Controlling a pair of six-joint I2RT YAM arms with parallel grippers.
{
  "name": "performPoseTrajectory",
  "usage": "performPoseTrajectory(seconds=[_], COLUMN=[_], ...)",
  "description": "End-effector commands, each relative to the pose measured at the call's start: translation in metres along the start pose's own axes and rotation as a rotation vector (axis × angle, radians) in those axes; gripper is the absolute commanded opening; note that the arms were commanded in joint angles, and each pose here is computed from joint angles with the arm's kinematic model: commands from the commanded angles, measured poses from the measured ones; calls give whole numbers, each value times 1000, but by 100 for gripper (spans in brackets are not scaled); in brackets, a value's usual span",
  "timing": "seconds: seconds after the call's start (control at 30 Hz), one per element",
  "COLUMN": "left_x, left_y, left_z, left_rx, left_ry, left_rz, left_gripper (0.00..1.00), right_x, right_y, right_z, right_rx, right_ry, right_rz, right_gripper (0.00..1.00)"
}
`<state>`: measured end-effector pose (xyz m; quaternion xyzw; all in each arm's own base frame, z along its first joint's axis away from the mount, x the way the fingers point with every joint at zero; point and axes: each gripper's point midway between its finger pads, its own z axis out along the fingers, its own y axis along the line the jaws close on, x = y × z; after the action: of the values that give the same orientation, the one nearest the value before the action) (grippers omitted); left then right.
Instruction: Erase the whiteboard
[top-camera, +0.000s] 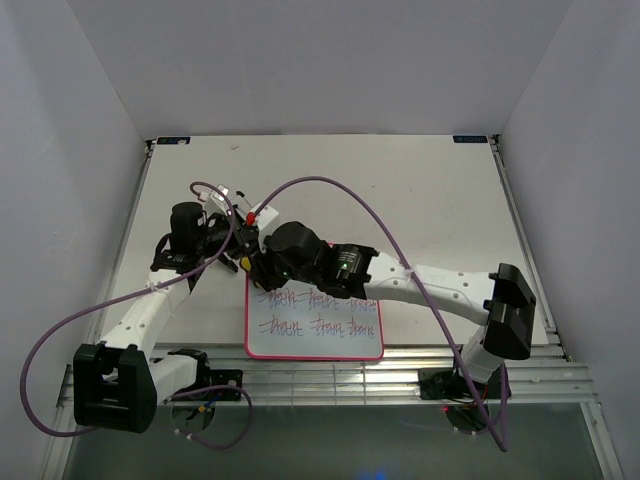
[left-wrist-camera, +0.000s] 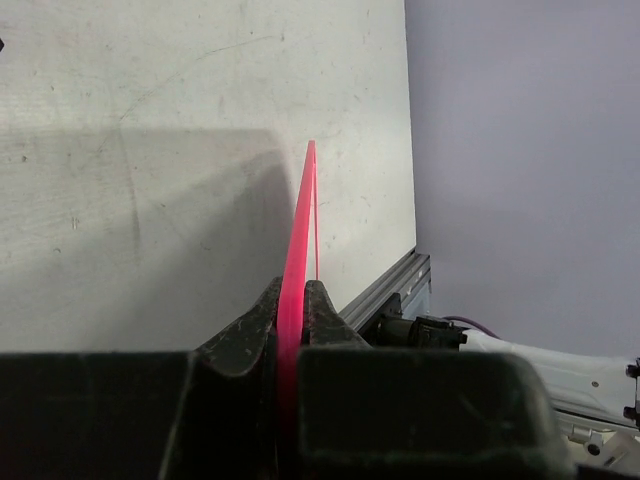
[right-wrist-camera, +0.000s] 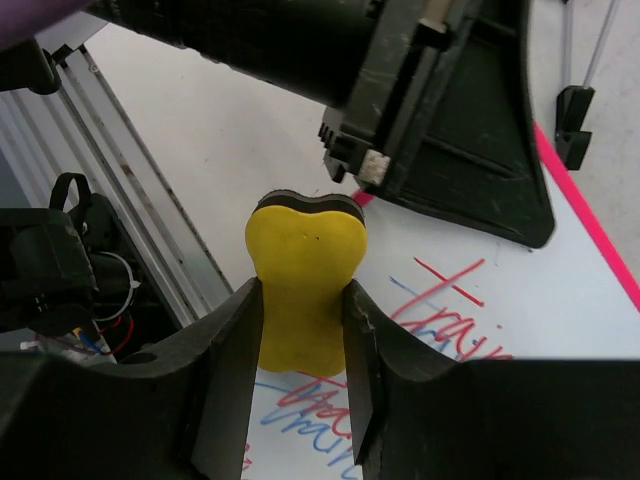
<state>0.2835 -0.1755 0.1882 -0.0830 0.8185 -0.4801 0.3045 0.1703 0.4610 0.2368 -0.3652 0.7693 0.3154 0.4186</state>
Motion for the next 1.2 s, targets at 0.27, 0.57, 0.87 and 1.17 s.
performPoseTrajectory(seconds=[0.27,0.57,0.87,1.17], left_x=[-21,-19,-18,-17], left_y=[-26,-31,-40,-38], left_z=[-4,-4,-8,-9], left_rx=[24,37,53,42], left_ry=[-84,-79,-84,-85], left_rz=[106,125,147,149], left_gripper=[0,0,0,0], right_x=[7,48,84,88], right_y=[-2,-42,-97,-102], right_z=[13,11,-1,-4], right_rx=[56,143,221,180], right_ry=[93,236,319,337], right_rz=[-34,48,122,153], right_gripper=[31,31,30,29])
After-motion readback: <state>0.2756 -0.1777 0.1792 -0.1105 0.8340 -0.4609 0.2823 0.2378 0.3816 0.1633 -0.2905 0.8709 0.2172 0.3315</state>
